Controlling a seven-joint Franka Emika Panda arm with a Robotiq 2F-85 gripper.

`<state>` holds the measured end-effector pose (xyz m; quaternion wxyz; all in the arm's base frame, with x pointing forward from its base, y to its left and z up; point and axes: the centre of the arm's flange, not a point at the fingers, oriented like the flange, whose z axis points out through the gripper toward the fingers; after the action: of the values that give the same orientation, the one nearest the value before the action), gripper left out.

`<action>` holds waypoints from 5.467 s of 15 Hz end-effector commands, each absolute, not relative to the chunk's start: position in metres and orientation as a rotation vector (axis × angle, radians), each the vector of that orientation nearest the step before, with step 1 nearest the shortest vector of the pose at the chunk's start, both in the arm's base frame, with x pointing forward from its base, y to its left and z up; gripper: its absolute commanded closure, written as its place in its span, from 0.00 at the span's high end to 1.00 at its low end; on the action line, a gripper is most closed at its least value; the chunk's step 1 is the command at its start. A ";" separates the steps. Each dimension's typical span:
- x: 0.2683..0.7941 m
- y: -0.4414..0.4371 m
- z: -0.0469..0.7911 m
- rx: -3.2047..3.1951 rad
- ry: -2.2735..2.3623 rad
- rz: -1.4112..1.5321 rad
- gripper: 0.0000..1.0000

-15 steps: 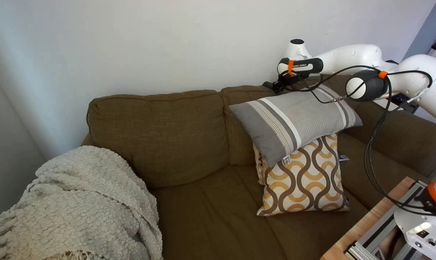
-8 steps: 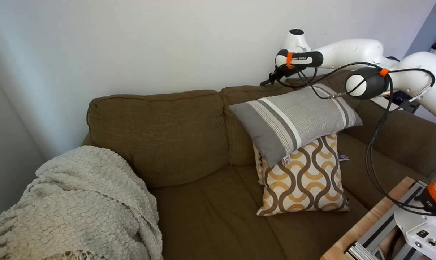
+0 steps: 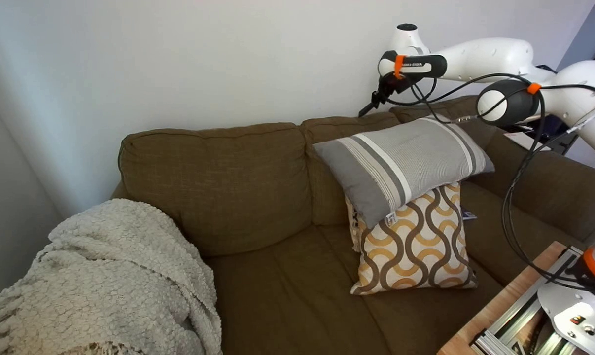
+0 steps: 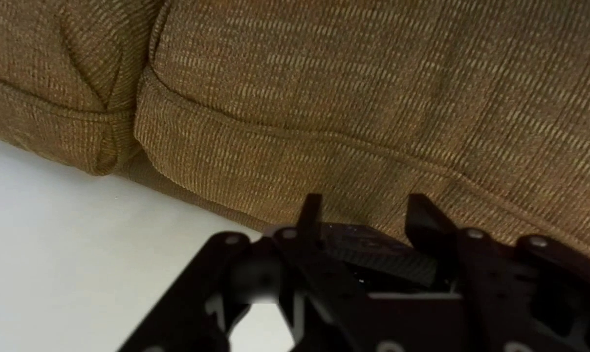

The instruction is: Pick up the black remote and put it on the gray pillow

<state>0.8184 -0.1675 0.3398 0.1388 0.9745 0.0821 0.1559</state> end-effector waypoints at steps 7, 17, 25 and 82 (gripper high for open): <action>0.737 -0.166 0.414 2.793 0.440 0.496 0.23; 0.707 -0.157 0.450 2.798 0.459 0.761 0.23; 0.666 -0.156 0.456 2.751 0.427 0.871 0.23; 0.552 -0.159 0.368 2.269 2.244 0.678 0.23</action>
<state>0.5425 -0.1493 0.3736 -0.1033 0.6939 0.6686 0.2465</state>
